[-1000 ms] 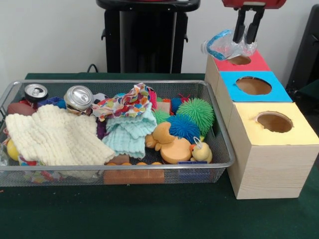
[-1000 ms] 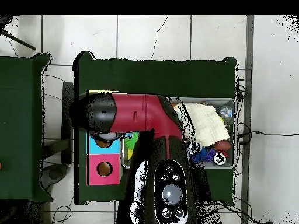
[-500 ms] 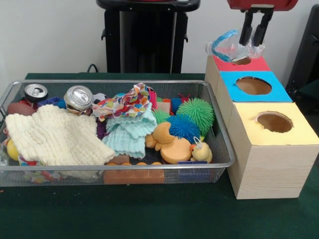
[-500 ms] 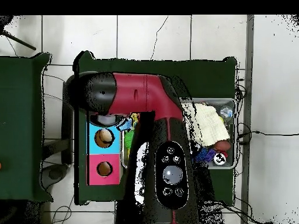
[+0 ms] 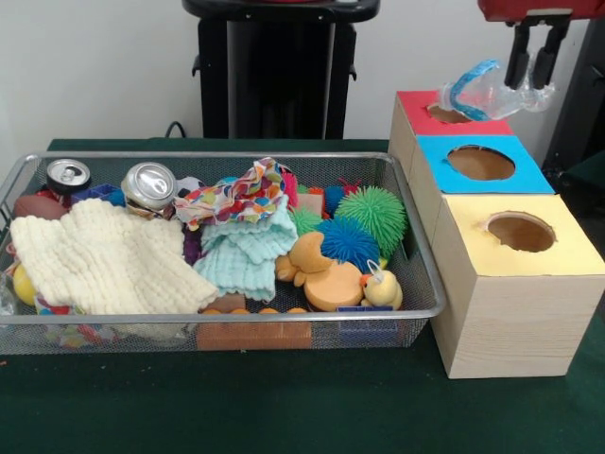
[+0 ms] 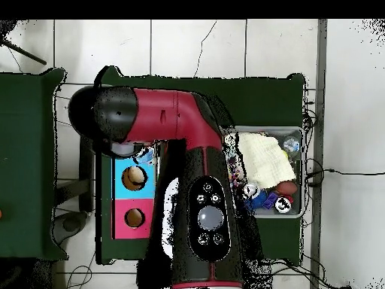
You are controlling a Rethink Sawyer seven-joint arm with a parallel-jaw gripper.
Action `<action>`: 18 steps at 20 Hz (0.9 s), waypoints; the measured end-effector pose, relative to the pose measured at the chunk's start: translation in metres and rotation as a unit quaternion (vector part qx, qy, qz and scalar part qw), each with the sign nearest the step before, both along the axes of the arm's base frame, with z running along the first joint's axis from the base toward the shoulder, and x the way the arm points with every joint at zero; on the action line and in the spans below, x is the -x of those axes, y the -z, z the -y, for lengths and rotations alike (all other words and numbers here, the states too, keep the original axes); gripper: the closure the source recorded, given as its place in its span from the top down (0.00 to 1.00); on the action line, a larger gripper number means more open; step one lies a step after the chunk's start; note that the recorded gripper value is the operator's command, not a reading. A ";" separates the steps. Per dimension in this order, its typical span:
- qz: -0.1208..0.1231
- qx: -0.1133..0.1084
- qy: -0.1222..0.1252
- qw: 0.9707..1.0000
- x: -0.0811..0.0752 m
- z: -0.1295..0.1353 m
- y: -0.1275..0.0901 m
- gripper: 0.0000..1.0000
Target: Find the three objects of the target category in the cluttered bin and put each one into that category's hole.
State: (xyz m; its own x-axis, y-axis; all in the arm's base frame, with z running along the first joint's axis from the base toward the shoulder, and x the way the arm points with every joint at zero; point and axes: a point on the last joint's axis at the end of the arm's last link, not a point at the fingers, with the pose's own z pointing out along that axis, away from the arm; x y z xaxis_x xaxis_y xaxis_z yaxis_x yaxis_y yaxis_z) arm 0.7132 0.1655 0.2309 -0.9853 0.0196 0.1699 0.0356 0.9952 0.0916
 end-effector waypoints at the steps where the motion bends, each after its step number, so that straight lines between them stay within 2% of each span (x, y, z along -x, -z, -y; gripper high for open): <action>1: 0.002 -0.003 0.000 1.000 0.000 -0.004 -0.001 0.00; 8: 0.033 -0.025 0.008 0.999 -0.009 -0.024 -0.004 0.00; 9: 0.047 -0.033 0.015 0.998 -0.013 -0.027 -0.004 0.00; 12: 0.066 -0.046 0.026 0.996 -0.018 -0.030 -0.002 0.00; 15: 0.093 -0.071 0.047 0.992 -0.024 -0.034 0.004 0.00; 18: 0.105 -0.088 0.063 0.989 -0.027 -0.033 0.011 0.00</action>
